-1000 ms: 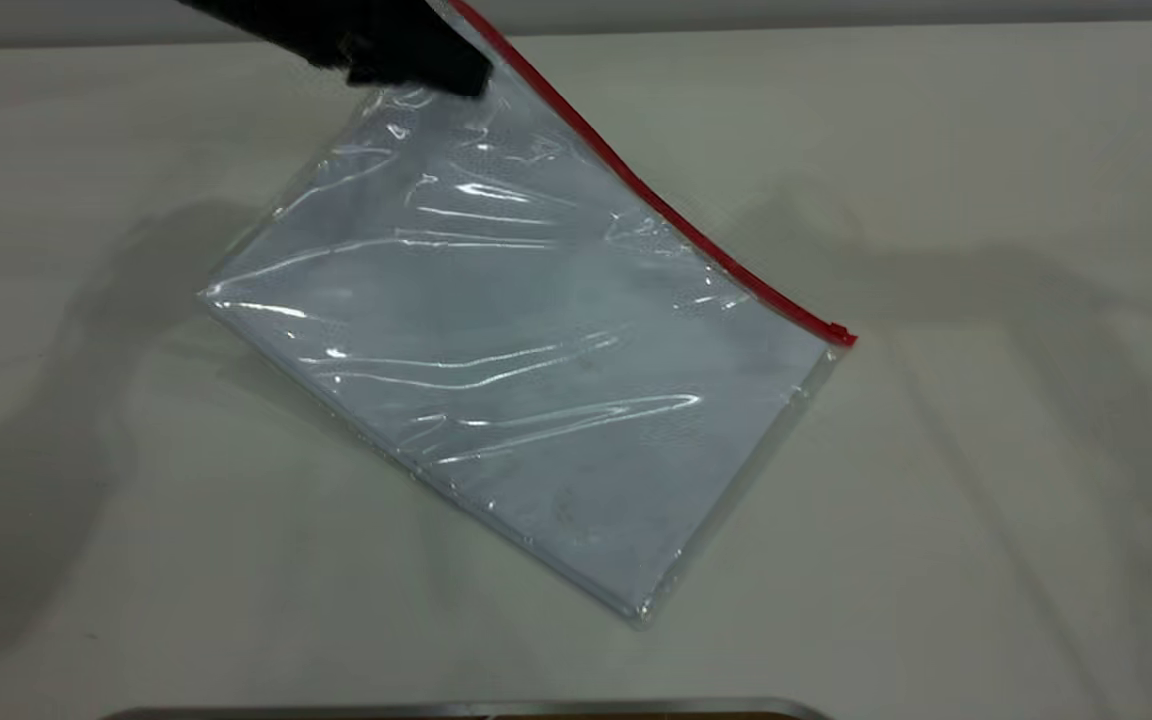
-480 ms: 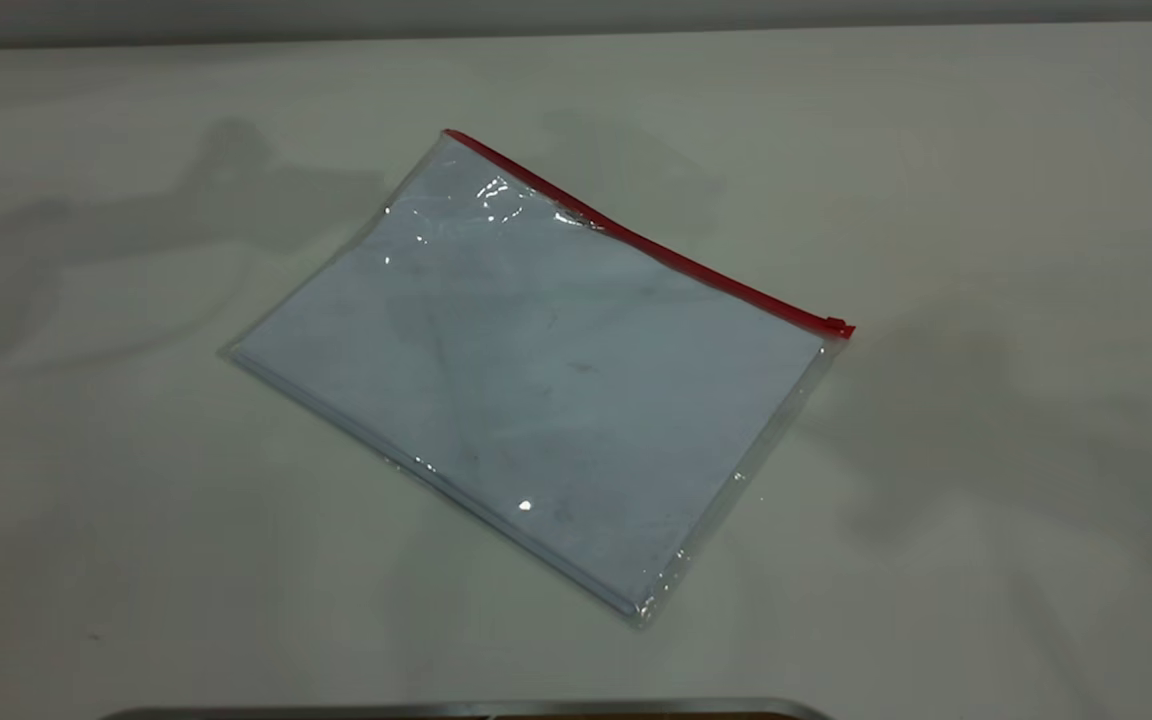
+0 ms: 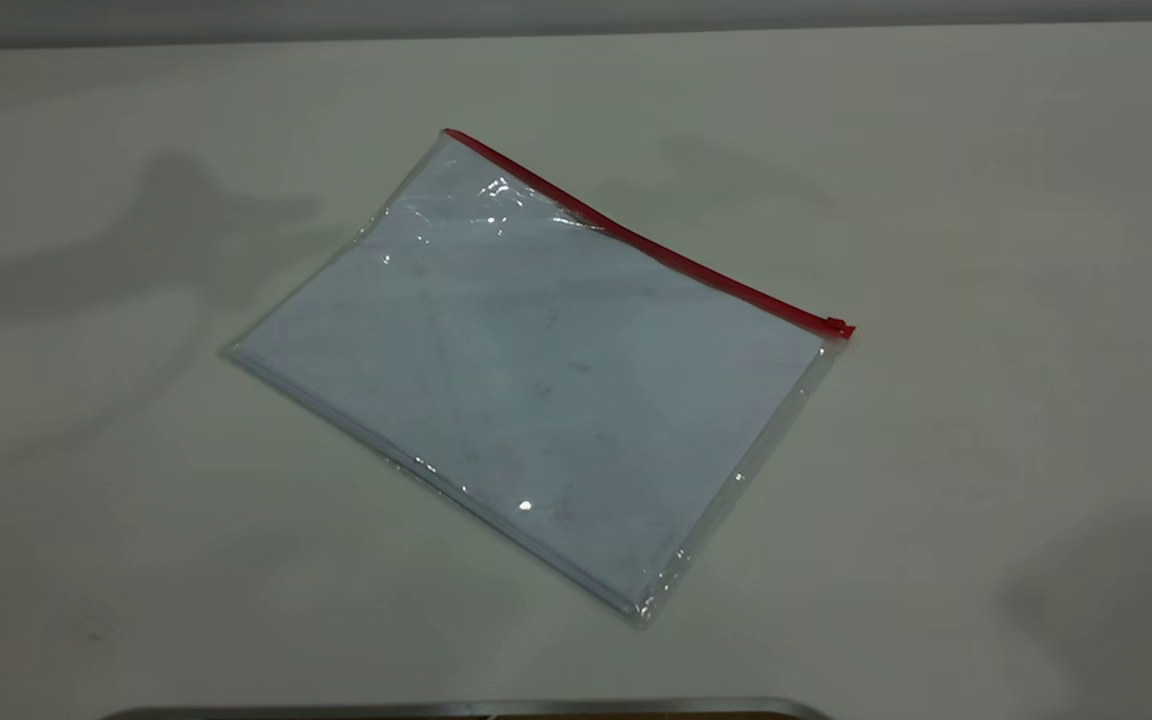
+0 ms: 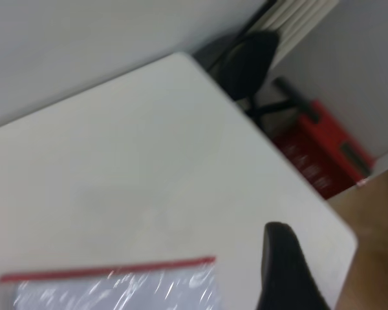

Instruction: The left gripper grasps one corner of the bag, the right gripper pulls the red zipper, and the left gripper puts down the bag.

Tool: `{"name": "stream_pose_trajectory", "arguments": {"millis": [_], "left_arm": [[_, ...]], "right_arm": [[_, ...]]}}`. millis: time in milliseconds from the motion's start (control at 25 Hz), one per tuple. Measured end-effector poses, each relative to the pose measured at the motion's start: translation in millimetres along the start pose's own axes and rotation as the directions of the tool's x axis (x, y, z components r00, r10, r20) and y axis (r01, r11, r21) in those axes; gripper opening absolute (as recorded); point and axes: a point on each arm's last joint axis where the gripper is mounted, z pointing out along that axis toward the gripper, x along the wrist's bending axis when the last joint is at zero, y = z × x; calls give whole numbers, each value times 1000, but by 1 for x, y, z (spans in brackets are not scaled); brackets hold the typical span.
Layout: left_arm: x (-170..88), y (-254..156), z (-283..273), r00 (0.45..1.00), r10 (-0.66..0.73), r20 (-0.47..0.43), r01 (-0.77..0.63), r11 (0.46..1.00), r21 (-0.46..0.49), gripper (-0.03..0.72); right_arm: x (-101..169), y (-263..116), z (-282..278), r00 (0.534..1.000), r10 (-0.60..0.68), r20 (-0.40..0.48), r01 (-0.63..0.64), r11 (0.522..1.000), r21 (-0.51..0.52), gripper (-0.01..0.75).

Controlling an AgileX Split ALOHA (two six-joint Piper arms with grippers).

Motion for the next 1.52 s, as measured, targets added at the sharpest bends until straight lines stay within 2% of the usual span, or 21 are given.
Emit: {"name": "stream_pose_trajectory", "arguments": {"millis": [200, 280, 440, 600, 680, 760, 920, 1160, 1360, 1520], "left_arm": [[-50, 3, -43, 976, 23, -217, -7, 997, 73, 478], [-68, 2, -60, 950, 16, -312, 10, 997, 80, 478], [-110, -4, -96, 875, 10, -485, 18, 998, 54, 478], [-156, -27, -124, 824, 13, -566, -5, 1000, 16, 478], [-175, -47, -132, 812, 22, -584, -17, 1000, 14, 478], [-190, -74, -137, 798, 28, -602, -16, 1000, 24, 478], [-202, -136, -138, 760, 33, -650, 21, 997, 75, 478], [-200, -235, -128, 705, 47, -707, 87, 985, 152, 478], [-191, -304, -111, 682, -26, -731, 168, 978, 122, 478], [-191, -332, -107, 658, -61, -751, 155, 986, 56, 478]], "right_arm": [[4, -74, 23, 1000, 14, 28, -17, 992, 124, 466], [6, -105, 36, 999, 25, 30, -30, 984, 175, 466], [9, -150, 53, 998, 50, 45, -57, 979, 193, 466], [13, -161, 44, 995, 66, 72, -72, 993, 88, 466], [13, -166, 43, 994, 64, 94, -67, 997, 26, 466], [11, -169, 42, 991, 64, 120, -65, 998, 8, 466], [10, -170, 41, 987, 76, 145, -77, 997, 1, 466], [9, -170, 42, 986, 80, 149, -81, 997, 1, 466], [10, -170, 42, 989, 61, 136, -62, 998, 4, 466], [10, -170, 42, 989, 61, 135, -62, 998, 4, 466]]}}
